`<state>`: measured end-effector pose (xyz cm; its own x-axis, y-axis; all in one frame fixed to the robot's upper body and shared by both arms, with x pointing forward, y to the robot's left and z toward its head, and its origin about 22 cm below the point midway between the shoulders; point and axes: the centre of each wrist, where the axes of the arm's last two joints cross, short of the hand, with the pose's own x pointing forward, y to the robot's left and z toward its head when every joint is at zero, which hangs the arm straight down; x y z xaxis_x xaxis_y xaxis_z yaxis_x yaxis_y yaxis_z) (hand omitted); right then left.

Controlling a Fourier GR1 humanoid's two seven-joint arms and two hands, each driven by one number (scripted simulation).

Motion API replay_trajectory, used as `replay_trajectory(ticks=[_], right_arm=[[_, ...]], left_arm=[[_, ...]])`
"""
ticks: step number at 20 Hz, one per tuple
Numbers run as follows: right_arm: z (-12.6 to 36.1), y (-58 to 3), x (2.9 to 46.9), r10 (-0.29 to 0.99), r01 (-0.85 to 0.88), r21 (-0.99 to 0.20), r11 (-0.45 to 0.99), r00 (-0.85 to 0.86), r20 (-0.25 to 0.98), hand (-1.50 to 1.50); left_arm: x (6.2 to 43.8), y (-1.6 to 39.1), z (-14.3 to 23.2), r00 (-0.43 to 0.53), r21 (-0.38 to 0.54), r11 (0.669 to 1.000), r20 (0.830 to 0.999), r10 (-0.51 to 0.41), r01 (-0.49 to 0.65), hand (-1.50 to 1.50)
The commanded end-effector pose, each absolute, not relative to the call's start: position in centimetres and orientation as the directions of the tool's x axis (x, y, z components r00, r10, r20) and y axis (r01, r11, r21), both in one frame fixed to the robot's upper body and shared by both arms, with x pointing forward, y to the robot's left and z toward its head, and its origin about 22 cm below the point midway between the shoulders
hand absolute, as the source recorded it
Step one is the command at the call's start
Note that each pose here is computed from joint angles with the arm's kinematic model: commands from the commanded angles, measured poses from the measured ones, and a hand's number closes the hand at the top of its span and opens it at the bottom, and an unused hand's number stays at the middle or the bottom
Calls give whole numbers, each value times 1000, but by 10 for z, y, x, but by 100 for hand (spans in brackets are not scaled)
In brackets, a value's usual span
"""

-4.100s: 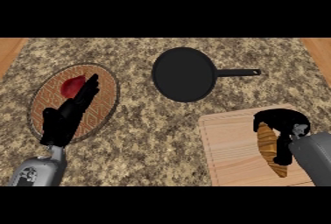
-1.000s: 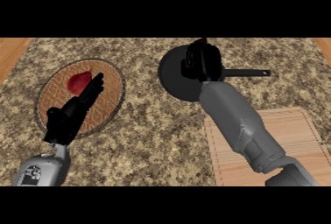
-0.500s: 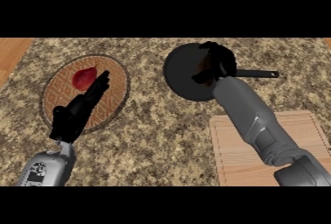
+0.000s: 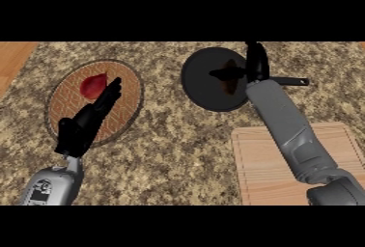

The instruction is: Pick the croissant from the cutting board and place it in the pan

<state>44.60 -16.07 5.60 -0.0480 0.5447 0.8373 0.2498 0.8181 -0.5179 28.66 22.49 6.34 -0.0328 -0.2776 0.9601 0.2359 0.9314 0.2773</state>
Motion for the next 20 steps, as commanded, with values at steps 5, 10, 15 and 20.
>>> replay_trajectory(ticks=[5,10,15,20], right_arm=[[17,-197,430,278,155,-258,954,-124,953,-150],[10,-243,423,237,103,-220,970,-214,948,-150],[0,-271,412,223,94,-204,975,-301,927,-150],[-39,-254,389,187,63,-176,982,-283,941,-150]], left_arm=[[280,230,62,0,282,936,958,-288,210,0],[277,255,63,0,282,939,958,-287,195,0],[275,239,47,13,274,941,959,-282,197,0],[277,244,45,28,264,947,961,-273,183,0]])
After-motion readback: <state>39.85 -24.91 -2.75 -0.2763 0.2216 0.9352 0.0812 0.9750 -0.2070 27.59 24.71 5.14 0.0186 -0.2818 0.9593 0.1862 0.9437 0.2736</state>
